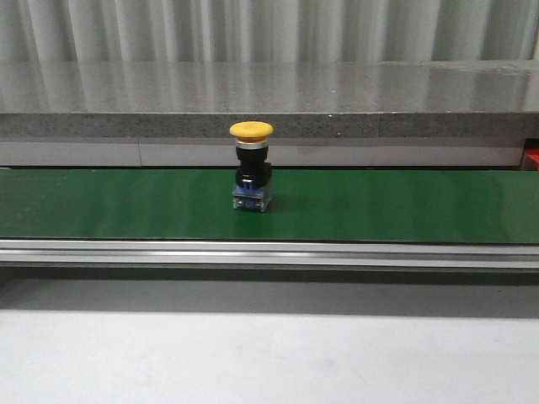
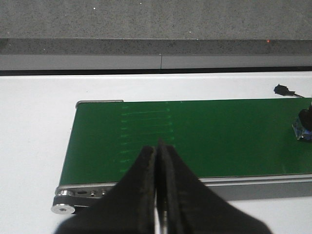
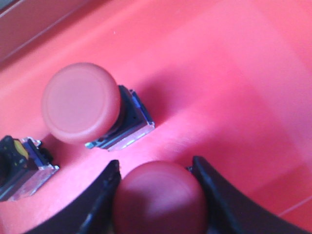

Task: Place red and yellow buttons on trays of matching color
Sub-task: 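Carry the red button over the red tray with the right gripper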

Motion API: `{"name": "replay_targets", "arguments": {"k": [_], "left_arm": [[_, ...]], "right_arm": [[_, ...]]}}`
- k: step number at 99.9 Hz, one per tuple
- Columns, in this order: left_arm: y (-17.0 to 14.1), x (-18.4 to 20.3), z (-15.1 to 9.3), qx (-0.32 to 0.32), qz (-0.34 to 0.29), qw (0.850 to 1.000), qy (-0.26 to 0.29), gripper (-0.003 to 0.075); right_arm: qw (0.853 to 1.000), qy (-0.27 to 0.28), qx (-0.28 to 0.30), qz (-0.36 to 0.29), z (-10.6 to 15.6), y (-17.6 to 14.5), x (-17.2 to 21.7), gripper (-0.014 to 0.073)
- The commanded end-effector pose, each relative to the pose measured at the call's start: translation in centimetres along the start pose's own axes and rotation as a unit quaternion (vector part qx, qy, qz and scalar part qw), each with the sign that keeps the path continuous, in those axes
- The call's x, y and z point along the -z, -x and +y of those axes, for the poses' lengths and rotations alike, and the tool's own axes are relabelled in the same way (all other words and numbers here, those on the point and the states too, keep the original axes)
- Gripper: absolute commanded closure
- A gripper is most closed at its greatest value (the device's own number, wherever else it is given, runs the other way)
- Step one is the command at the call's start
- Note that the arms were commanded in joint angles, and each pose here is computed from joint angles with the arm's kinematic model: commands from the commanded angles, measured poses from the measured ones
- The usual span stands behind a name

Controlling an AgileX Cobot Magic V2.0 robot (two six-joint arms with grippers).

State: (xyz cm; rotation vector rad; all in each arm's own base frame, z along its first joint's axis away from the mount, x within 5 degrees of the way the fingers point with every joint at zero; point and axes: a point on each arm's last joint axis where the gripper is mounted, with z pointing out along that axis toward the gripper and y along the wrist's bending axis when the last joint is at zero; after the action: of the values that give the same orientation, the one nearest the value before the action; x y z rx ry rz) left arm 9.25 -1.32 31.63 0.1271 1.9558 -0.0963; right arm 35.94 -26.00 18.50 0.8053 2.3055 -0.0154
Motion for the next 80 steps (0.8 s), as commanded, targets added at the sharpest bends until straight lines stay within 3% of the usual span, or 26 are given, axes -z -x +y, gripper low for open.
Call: {"name": "replay_targets", "arguments": {"k": [1, 12, 20, 39, 59, 80], "left_arm": [[1.5, 0.4, -0.2, 0.004, -0.049, 0.999, -0.009, 0.0741], [1.5, 0.4, -0.2, 0.004, -0.049, 0.999, -0.009, 0.0741], [1.5, 0.4, -0.2, 0.004, -0.049, 0.999, -0.009, 0.0741], [1.5, 0.4, -0.2, 0.004, -0.049, 0.999, -0.009, 0.0741], [1.5, 0.4, -0.2, 0.004, -0.049, 0.999, -0.009, 0.0741], [1.5, 0.4, -0.2, 0.004, -0.049, 0.999, -0.009, 0.0741]], "right_arm": [[0.999, 0.001, 0.0, -0.047, 0.3, 2.1, 2.3, 0.0188], [0.998, 0.003, 0.002, -0.055, 0.6, 2.5, 3.2, 0.0032], [0.998, 0.005, 0.005, -0.068, 0.9, 3.0, 4.4, -0.0022], [0.994, 0.015, 0.017, -0.11, 2.1, 4.5, 9.0, -0.0027], [0.988, 0.064, 0.044, -0.136, 6.0, 4.6, 15.7, -0.0027], [0.969, 0.131, 0.155, -0.138, 11.7, 0.6, 22.3, -0.0027]]}}
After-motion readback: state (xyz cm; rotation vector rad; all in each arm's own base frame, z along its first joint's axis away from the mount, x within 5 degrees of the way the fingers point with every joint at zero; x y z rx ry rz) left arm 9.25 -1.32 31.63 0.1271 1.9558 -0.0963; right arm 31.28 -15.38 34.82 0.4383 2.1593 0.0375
